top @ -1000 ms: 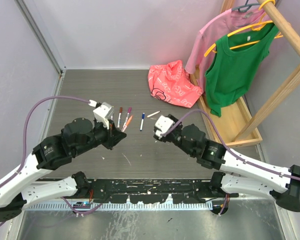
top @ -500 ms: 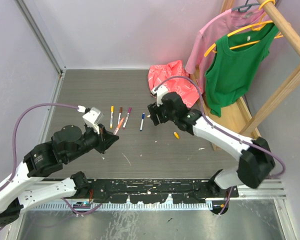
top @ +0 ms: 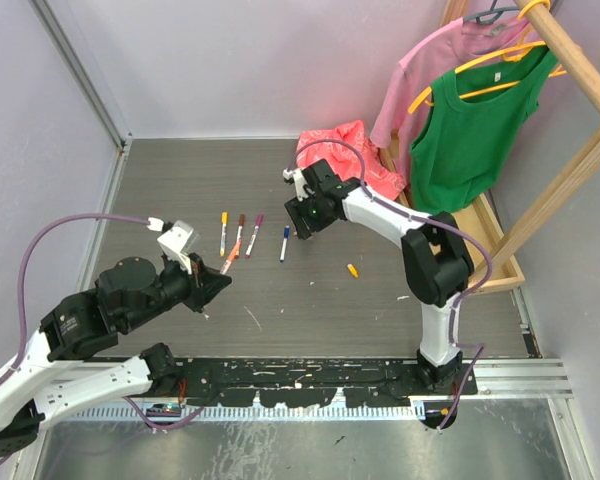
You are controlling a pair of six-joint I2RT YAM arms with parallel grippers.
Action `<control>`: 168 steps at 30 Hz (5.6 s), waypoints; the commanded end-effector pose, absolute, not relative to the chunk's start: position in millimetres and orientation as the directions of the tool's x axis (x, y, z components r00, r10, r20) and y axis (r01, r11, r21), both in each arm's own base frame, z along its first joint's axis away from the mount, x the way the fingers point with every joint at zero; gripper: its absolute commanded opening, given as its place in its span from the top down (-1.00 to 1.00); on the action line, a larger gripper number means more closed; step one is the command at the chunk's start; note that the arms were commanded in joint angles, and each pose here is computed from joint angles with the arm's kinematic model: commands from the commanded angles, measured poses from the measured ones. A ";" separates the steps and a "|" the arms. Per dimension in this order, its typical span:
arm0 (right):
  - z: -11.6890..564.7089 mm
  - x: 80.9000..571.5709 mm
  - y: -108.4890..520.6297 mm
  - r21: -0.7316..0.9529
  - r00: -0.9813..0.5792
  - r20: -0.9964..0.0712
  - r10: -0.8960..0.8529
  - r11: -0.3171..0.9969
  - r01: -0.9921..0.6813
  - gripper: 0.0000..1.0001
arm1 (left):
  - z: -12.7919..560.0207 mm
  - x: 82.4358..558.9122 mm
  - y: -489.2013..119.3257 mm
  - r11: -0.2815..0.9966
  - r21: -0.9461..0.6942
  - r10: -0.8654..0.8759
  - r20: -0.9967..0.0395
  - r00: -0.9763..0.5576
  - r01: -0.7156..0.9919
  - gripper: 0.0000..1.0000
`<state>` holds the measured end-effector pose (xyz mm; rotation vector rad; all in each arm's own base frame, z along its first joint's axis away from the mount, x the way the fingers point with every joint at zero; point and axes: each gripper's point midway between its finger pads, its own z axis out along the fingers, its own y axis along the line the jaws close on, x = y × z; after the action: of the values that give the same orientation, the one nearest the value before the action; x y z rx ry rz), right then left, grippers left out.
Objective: Insert the pens into the pen caps
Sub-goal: Insert the pen cap onto the pen.
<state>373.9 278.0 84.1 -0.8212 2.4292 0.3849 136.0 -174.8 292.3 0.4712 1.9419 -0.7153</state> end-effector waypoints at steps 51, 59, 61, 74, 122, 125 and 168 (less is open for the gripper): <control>72.8 372.0 282.6 0.060 -0.685 -0.521 -0.510 0.778 -0.625 0.70 | 304.1 139.9 -172.0 0.758 -0.290 -0.021 -0.906 -0.423 0.584 1.00; 95.6 312.3 269.0 0.069 -0.713 -0.553 -0.432 0.829 -0.555 0.69 | 303.0 141.0 -176.5 0.752 -0.297 -0.027 -0.906 -0.423 0.588 1.00; 92.2 293.7 266.0 0.062 -0.724 -0.558 -0.405 0.850 -0.524 0.68 | 303.5 141.2 -177.6 0.750 -0.298 -0.027 -0.906 -0.423 0.590 1.00; 54.9 207.4 242.2 0.050 -0.796 -0.565 -0.218 0.954 -0.297 0.64 | 302.4 143.9 -180.0 0.753 -0.311 -0.047 -0.904 -0.424 0.580 1.00; -6.2 175.5 223.0 -0.052 -0.867 -0.335 -0.368 0.926 -0.373 0.41 | 299.6 142.3 -182.9 0.743 -0.328 -0.055 -0.899 -0.434 0.584 1.00; -9.8 172.2 225.7 -0.032 -0.871 -0.320 -0.373 0.923 -0.384 0.49 | 300.7 142.1 -182.7 0.742 -0.328 -0.057 -0.900 -0.432 0.585 1.00; 428.0 206.9 278.6 0.605 -0.264 -0.709 0.654 0.371 -0.704 0.99 | 366.3 127.6 -231.5 0.471 -0.345 -0.249 -0.935 -0.253 0.812 1.00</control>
<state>226.1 270.8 361.4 -0.0730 1.5391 1.0461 132.7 -212.3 328.0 0.4720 1.6529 -0.9859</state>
